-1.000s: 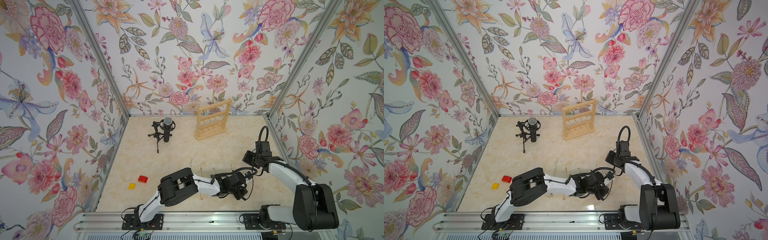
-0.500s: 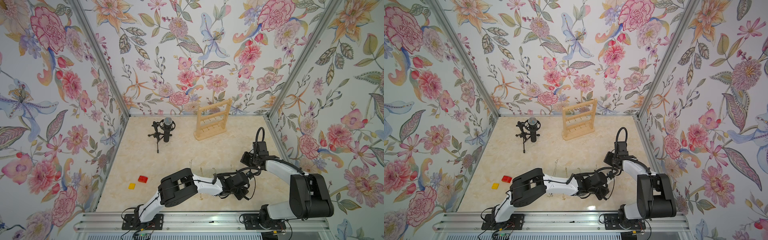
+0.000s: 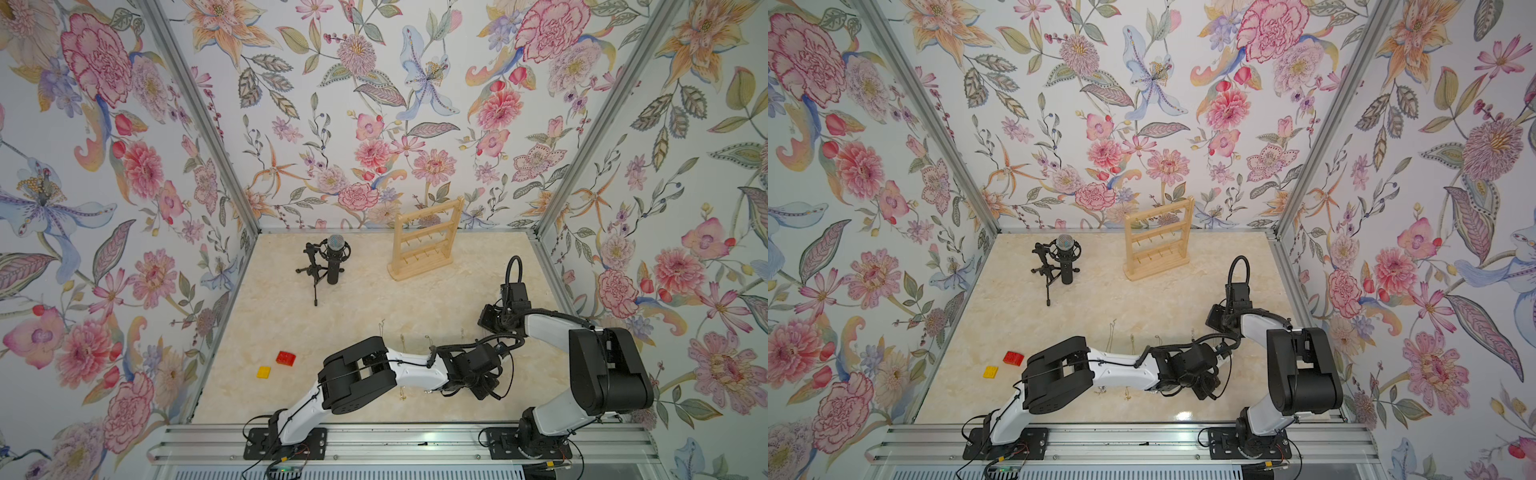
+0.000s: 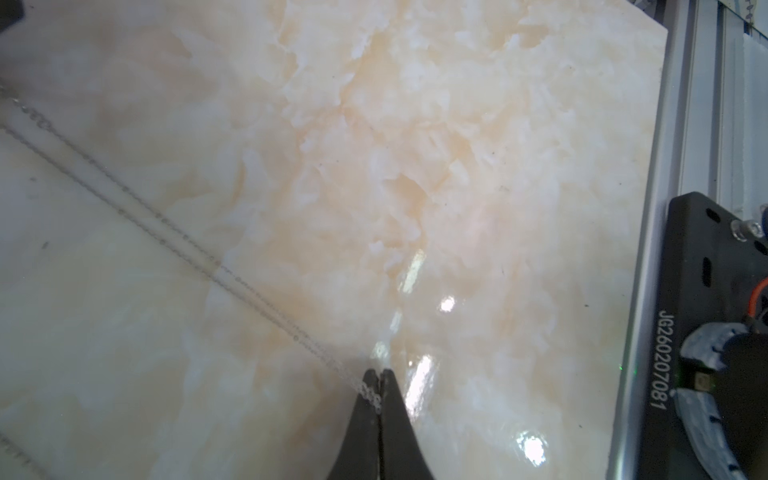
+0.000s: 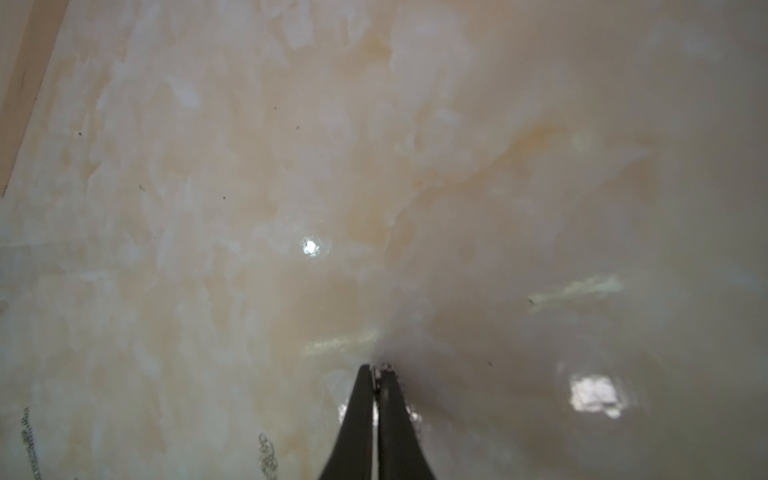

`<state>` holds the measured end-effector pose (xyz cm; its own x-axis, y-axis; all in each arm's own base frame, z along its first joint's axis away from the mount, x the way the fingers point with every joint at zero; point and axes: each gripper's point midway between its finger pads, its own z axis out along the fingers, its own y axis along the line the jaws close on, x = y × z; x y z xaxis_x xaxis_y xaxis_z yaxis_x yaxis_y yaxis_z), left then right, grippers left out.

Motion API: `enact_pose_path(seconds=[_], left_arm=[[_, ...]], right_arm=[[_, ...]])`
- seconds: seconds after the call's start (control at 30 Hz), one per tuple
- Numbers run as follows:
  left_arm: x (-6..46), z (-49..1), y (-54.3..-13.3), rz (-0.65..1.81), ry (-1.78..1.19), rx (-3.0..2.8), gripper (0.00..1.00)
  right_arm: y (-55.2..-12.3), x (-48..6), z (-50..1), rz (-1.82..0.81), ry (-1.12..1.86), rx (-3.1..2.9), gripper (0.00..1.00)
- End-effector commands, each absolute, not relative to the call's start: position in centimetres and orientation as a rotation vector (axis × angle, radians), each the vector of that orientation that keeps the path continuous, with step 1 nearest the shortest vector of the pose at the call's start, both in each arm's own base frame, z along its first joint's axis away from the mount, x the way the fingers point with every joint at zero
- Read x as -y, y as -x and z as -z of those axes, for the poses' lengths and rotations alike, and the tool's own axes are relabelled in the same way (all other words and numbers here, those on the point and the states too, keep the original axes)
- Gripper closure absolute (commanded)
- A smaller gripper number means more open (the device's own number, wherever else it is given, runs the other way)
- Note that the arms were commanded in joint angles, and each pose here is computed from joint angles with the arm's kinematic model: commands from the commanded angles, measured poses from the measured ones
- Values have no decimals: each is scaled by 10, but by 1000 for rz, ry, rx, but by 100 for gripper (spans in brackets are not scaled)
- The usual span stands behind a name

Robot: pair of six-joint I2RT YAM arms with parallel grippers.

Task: Take the necklace off the jewelry display stand
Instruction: Place the necklace at the center of the board.

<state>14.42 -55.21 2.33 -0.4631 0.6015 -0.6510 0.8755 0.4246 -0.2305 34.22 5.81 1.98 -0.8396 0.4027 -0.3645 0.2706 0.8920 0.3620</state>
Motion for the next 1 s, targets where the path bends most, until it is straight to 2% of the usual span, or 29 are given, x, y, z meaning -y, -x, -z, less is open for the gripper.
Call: enact_pose_path(seconds=[0.0, 0.13, 0.27, 0.97], left_arm=[[530, 24, -130, 635, -1318, -2336, 95], [530, 25, -129, 633, -1325, -2337, 95], [528, 25, -128, 632, -1328, -2344, 93], [529, 23, -132, 602, -1315, -2340, 85]], right_arm=[[-350, -56, -19, -381, -472, -2616, 100], [-353, -56, -17, -371, -467, -2621, 100], [-354, -56, -15, -358, -461, -2626, 96], [-353, -59, -28, -379, -423, -2605, 84]])
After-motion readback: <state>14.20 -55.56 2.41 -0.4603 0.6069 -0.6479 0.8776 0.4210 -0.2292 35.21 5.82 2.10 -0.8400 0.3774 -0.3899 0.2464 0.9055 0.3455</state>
